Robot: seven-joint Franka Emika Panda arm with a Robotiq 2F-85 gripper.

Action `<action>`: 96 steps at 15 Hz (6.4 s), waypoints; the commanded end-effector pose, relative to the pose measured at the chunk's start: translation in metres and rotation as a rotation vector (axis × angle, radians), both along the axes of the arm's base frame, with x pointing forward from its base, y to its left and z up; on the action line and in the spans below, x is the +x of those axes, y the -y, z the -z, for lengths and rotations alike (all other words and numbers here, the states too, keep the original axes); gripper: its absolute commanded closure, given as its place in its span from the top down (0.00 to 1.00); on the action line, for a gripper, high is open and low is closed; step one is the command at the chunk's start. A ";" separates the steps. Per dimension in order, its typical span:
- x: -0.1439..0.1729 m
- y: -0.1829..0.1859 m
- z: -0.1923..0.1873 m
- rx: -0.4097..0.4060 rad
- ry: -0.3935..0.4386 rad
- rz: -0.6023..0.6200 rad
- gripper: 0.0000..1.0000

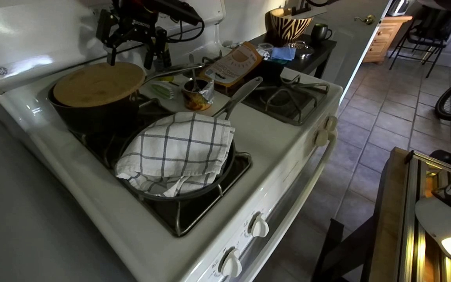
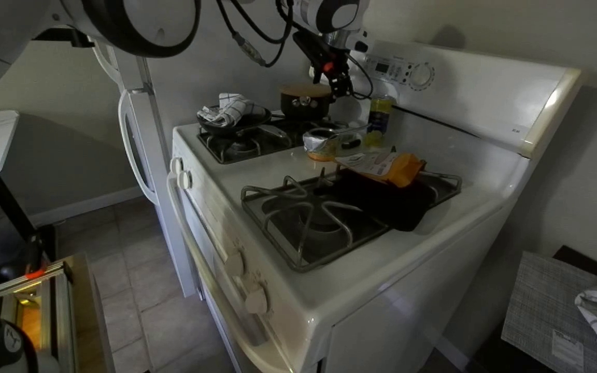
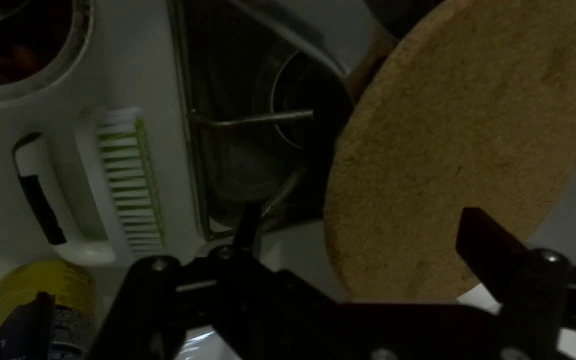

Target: Put the wooden coaster on the black pot

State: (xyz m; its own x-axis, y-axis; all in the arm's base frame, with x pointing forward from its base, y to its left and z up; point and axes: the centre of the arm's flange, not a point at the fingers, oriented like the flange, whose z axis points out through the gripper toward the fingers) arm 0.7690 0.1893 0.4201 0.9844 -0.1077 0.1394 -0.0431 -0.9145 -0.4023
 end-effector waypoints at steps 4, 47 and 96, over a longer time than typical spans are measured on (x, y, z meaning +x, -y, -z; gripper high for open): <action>0.023 -0.013 0.014 0.065 -0.012 -0.081 1.00; -0.094 -0.108 -0.141 -0.403 -0.035 -0.564 1.00; -0.098 -0.169 -0.025 -0.665 0.257 -0.942 1.00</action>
